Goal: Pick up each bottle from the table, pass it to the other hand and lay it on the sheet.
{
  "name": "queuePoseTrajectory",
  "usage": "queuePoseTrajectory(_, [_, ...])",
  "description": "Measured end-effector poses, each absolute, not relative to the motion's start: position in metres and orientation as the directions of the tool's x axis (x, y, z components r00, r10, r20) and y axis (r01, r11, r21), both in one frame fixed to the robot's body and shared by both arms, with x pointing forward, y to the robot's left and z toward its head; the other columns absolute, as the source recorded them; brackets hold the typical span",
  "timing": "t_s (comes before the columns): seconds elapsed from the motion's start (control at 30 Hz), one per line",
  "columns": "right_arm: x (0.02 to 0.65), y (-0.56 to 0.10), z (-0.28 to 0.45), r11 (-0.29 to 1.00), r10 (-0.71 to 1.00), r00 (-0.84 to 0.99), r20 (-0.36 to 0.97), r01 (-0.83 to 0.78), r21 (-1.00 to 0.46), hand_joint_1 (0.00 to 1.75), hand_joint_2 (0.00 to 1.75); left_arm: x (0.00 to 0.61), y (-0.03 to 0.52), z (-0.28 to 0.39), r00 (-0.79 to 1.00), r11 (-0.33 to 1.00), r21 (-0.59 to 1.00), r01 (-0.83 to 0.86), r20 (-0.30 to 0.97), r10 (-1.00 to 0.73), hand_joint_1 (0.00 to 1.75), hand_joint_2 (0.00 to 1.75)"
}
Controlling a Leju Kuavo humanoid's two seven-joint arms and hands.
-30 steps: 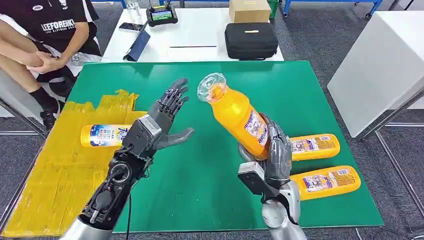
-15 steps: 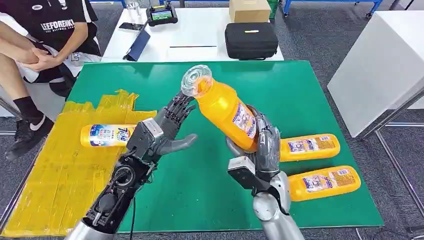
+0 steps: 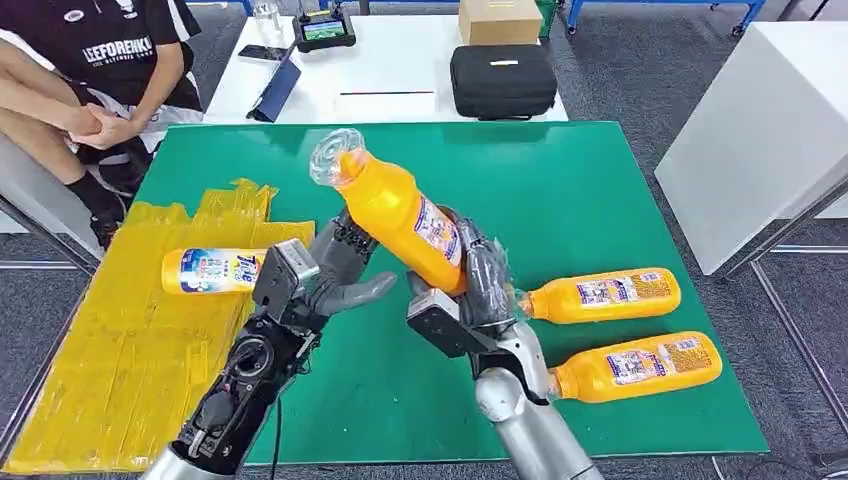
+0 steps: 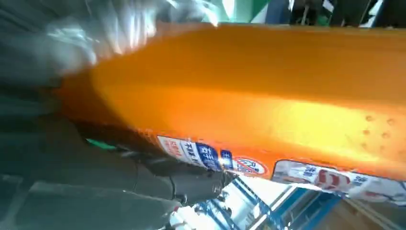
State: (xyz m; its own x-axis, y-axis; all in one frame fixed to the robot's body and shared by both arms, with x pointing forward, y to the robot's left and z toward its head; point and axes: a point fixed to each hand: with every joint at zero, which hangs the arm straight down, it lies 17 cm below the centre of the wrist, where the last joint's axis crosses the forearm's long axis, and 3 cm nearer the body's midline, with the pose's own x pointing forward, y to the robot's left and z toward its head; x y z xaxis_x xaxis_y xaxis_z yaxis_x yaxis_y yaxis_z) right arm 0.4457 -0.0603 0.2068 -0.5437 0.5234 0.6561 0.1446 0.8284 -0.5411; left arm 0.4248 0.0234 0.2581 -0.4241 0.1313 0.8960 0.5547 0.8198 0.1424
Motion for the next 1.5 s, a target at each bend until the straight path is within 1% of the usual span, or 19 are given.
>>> queuePoseTrajectory(0.3, [0.447,-0.013,0.184,0.782,0.529,-0.559,0.638,0.028,-0.623,1.75,1.75,0.431,0.035,0.266,-0.411,0.834,0.096,0.543,0.897,0.164,0.00,1.75])
queuePoseTrajectory(0.83, [0.451,-0.002,0.184,0.764,0.535,-0.570,0.624,0.011,-0.645,1.75,1.75,0.435,0.041,0.266,-0.406,0.843,0.085,0.531,0.899,0.164,0.00,1.75])
queuePoseTrajectory(1.03, [0.441,0.017,0.181,0.760,0.507,-0.591,0.627,-0.036,-0.649,1.75,1.75,0.439,0.049,0.265,-0.401,0.855,0.065,0.514,0.900,0.172,0.00,1.75])
queuePoseTrajectory(1.07, [0.439,0.020,0.180,0.760,0.500,-0.594,0.630,-0.049,-0.648,1.75,1.75,0.440,0.050,0.265,-0.402,0.858,0.062,0.510,0.899,0.174,1.08,1.75])
queuePoseTrajectory(1.1, [0.435,0.024,0.180,0.760,0.491,-0.600,0.632,-0.061,-0.648,1.75,1.75,0.441,0.052,0.264,-0.403,0.862,0.059,0.504,0.898,0.175,1.75,1.75])
queuePoseTrajectory(1.3, [0.416,0.033,0.177,0.768,0.443,-0.608,0.659,-0.122,-0.629,1.75,1.75,0.437,0.062,0.253,-0.413,0.885,0.038,0.464,0.893,0.179,1.75,1.75])
queuePoseTrajectory(1.5, [0.403,0.027,0.166,0.776,0.424,-0.605,0.674,-0.141,-0.614,1.75,1.75,0.425,0.061,0.242,-0.418,0.886,0.053,0.460,0.894,0.163,1.75,1.75])
